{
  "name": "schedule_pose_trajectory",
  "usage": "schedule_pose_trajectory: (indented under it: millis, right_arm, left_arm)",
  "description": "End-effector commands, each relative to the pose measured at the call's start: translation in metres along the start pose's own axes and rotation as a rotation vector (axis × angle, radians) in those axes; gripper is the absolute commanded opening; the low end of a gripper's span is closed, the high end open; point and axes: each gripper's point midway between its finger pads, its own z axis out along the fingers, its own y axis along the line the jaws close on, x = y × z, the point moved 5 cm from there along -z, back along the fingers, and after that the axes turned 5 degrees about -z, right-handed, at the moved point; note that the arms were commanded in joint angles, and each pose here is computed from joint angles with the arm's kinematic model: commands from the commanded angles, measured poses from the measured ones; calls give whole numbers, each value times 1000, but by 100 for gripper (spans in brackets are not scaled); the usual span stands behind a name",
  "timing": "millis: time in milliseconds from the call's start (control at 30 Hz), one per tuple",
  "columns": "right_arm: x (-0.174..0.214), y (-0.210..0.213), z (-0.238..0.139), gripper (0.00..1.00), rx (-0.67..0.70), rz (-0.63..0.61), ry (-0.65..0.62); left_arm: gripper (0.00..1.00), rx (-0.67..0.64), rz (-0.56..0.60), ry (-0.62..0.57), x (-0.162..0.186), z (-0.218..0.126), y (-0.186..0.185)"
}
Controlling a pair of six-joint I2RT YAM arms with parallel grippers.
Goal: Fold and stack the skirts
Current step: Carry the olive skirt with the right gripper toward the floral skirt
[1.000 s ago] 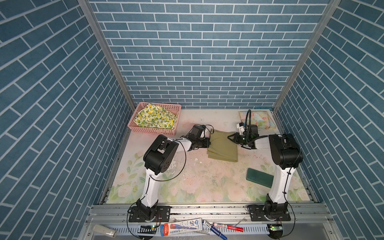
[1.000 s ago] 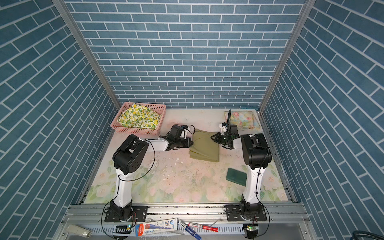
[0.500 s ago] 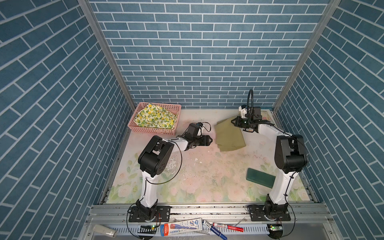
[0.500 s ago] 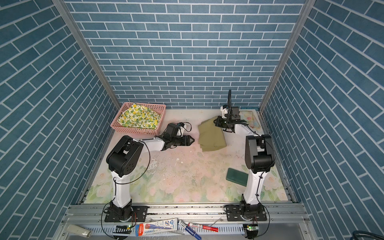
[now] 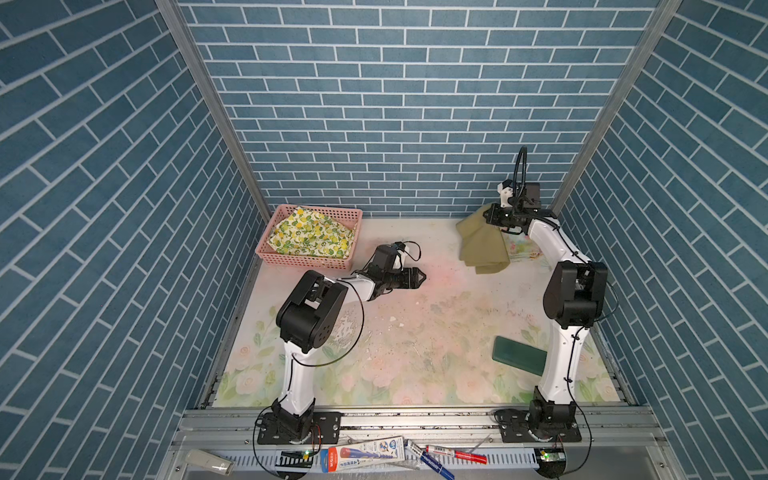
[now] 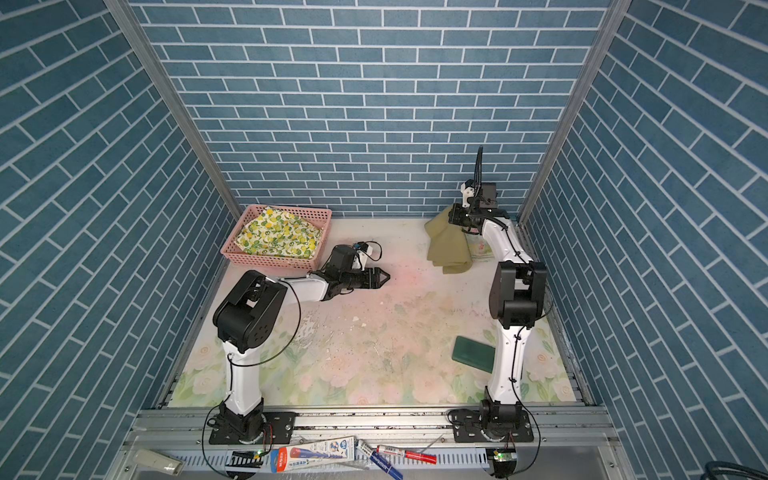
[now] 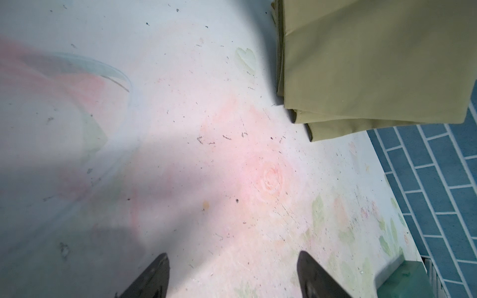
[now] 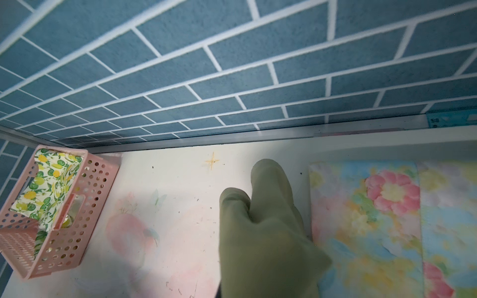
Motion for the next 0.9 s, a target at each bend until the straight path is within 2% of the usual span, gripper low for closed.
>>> schedule_pose_trajectory:
  millis: [0,233,433,700,867]
  right_arm:
    - [-23,21,-1,0,-36,5,-47]
    - [-70,68,-25,0,-118,61,-173]
    - [-94,75,-34,0,-115,180,-290]
    - [-70,30,6,0,-42,413,-419]
    - [-43,-9,26,0,36,456,-415]
  left_arm:
    - [78,10,-11,10,2,8,5]
    - [78,12,-15,13,1,10,5]
    - [77,17,-25,13,3,12,6]
    - [76,23,-33,17,5,14,7]
    - [76,21,-33,15,7,12,9]
